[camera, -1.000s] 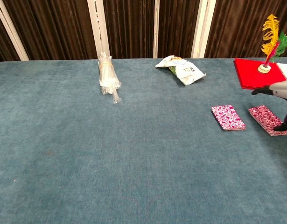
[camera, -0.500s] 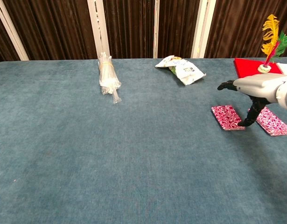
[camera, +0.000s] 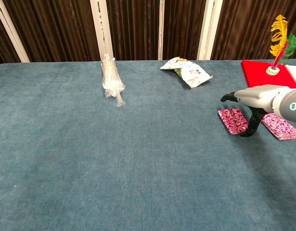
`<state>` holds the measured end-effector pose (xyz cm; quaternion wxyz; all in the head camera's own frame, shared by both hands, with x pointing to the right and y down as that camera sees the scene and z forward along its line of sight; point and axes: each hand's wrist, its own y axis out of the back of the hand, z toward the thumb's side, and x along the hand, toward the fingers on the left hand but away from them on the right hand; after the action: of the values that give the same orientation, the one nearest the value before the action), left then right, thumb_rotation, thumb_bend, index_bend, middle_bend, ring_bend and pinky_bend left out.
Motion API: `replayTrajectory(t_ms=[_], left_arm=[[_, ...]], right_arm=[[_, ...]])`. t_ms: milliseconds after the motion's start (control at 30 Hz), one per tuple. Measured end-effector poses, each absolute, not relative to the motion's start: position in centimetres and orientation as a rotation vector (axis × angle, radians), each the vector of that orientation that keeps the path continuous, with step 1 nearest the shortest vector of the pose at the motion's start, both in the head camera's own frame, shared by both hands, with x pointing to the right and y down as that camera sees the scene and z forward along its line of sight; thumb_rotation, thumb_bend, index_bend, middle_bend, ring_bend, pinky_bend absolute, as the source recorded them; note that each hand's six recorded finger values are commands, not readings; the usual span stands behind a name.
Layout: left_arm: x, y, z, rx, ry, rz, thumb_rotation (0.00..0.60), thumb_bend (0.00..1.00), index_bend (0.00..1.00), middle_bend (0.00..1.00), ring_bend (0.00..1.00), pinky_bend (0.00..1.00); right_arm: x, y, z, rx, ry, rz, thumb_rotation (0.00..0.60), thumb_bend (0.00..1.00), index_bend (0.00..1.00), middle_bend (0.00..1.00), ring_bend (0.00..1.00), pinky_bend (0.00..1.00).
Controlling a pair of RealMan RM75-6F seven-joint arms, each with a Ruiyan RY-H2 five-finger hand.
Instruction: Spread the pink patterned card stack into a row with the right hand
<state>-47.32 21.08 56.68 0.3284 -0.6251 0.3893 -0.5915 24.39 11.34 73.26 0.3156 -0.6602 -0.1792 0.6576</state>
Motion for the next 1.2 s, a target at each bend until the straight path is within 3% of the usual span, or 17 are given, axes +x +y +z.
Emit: replayTrajectory(t_ms=[533, 833, 1200], left_arm=[[-47.3, 21.1, 56.7, -1.636, 1.021, -1.548, 0.6, 0.0, 0.0, 0.0, 0.0, 0.0], [-47.3, 21.1, 56.7, -1.638, 1.02, -1.546, 0.6, 0.0, 0.0, 0.0, 0.0, 0.0], [-47.2, 21.1, 56.6, -1.636, 1.019, -1.539, 0.6, 0.0, 0.0, 0.0, 0.0, 0.0]], right_arm=[[24.6, 11.3, 73.8, -1.736, -0.484, 1.751, 0.6, 0.26, 0.37, 0.33, 0.11, 0.0], [24.3, 11.1, 73.0, -1.737, -0.506, 1.708, 0.6, 0.26, 0.39, 0.35, 0.12, 0.0], [21.3, 10.8, 70.0, -1.765, -0.53, 1.599, 0.6, 0.26, 0.39, 0.35, 0.12, 0.0]])
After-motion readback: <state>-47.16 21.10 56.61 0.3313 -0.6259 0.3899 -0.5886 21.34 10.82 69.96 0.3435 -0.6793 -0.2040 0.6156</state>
